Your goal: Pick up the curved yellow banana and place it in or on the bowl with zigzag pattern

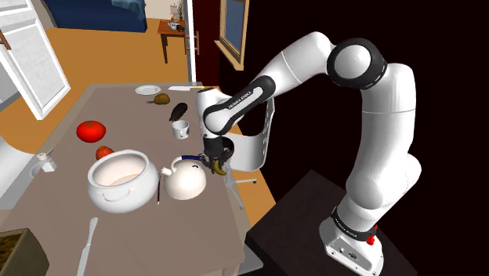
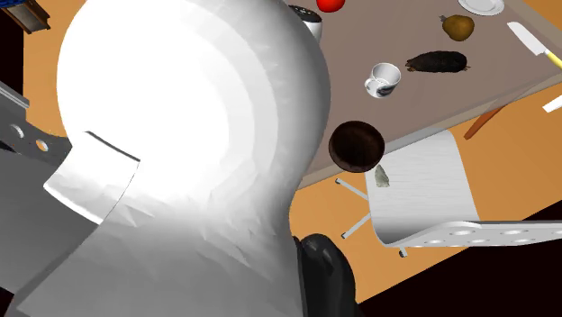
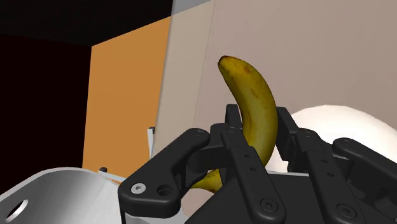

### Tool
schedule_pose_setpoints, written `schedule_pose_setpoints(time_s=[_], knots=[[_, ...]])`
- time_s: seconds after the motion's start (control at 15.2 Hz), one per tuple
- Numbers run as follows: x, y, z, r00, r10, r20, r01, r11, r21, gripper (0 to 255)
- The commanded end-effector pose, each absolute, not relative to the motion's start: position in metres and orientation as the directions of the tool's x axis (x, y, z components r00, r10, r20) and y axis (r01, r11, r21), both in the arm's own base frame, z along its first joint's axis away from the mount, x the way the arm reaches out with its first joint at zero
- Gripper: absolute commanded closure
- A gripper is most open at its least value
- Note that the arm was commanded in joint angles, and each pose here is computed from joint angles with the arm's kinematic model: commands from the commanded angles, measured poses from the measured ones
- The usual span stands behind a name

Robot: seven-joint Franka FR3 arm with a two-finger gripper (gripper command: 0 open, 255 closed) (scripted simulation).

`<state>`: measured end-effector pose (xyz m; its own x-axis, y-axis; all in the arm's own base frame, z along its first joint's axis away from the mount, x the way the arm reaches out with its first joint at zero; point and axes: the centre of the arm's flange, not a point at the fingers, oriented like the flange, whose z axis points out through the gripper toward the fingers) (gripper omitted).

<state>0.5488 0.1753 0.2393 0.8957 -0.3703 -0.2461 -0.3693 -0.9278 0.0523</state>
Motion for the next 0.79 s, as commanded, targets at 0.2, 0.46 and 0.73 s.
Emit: schedule_pose_setpoints(time_s=[0.2, 0.46, 0.73], knots=[[0.599, 0.131, 0.237, 0.896, -0.37, -0.246, -0.369, -0.928, 0.053, 255], [0.639, 0.097, 0.238, 0.896, -0.37, -0.246, -0.369, -0.928, 0.053, 255], [0.679, 0.063, 0.238, 0.896, -0.37, -0.246, -0.369, -0.928, 0.053, 255]])
